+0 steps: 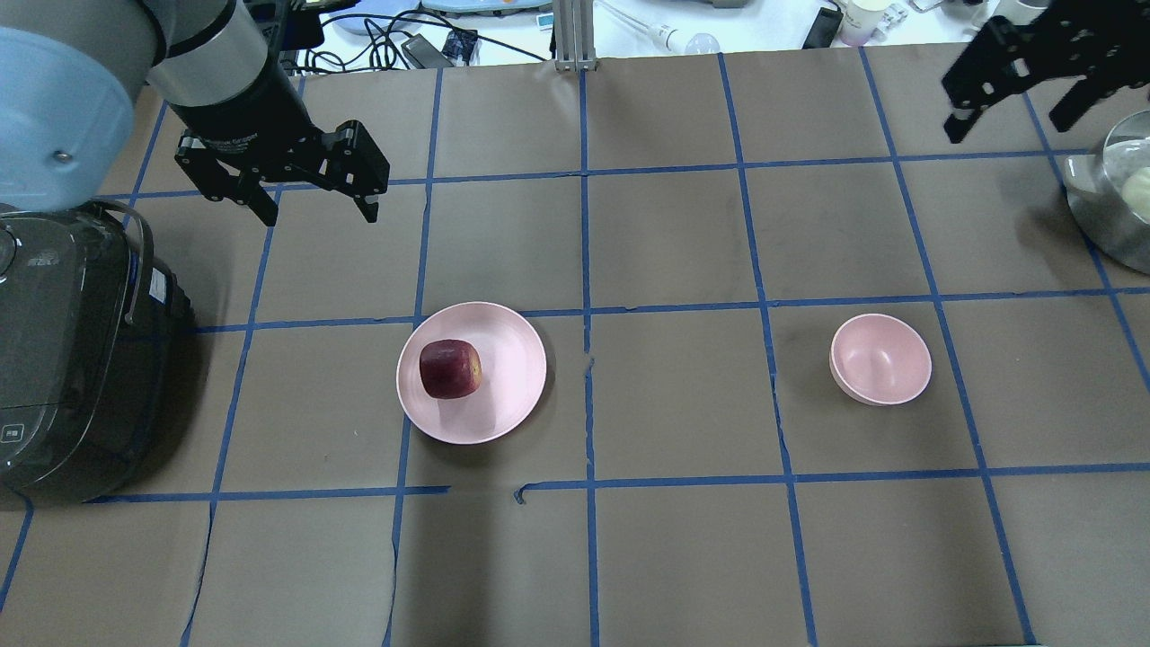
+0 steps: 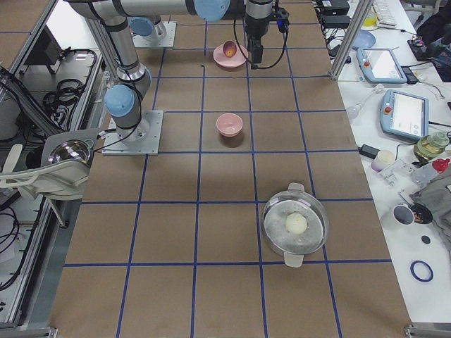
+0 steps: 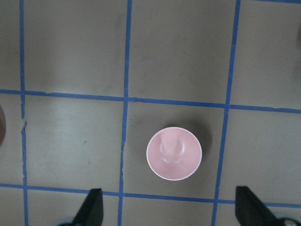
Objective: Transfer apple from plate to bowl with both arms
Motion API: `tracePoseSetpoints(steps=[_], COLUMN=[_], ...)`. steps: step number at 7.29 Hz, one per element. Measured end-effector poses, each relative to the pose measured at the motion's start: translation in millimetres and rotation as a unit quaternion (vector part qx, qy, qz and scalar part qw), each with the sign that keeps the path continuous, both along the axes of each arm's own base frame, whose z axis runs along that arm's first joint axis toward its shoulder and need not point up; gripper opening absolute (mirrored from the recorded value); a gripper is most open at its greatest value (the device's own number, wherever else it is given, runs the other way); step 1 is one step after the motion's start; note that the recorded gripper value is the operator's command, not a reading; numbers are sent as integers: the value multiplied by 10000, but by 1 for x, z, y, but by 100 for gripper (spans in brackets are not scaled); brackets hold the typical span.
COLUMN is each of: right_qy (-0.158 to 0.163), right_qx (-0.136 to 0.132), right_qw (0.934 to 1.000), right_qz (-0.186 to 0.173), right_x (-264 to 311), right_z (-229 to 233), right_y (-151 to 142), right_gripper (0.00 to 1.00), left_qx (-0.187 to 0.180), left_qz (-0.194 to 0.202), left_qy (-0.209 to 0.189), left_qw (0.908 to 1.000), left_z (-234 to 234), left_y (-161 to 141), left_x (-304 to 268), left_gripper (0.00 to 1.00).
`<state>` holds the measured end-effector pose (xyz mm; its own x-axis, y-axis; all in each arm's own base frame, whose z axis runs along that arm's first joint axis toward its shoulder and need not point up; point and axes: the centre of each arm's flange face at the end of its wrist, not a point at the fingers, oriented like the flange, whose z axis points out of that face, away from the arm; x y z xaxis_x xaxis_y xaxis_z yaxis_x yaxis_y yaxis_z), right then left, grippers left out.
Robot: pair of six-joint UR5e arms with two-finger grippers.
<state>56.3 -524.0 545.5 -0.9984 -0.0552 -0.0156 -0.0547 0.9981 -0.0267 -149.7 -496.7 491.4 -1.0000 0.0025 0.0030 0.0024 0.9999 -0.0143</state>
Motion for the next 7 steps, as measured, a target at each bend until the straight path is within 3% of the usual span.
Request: tracePoseSetpoints(steps=[2,3,7], right_qy=[28,16,42], right_qx=[-600,-764,-850], right_qw=[9979,9966,9959], right_qz=[-260,-293,-312], right_x=[46,56,60], right_z=[-11,-18,-23], right_y=[-11,-13,-12], right_gripper=[100,100,100], left_qx=[10,19,-46], left_qz=[0,-1,-9], left_qy=[0,-1,4], left_qw=[10000,10000,10000], left_z=[-1,-2,-3], left_y=[0,1,-2], left_x=[0,0,-1], left_gripper=[100,100,100])
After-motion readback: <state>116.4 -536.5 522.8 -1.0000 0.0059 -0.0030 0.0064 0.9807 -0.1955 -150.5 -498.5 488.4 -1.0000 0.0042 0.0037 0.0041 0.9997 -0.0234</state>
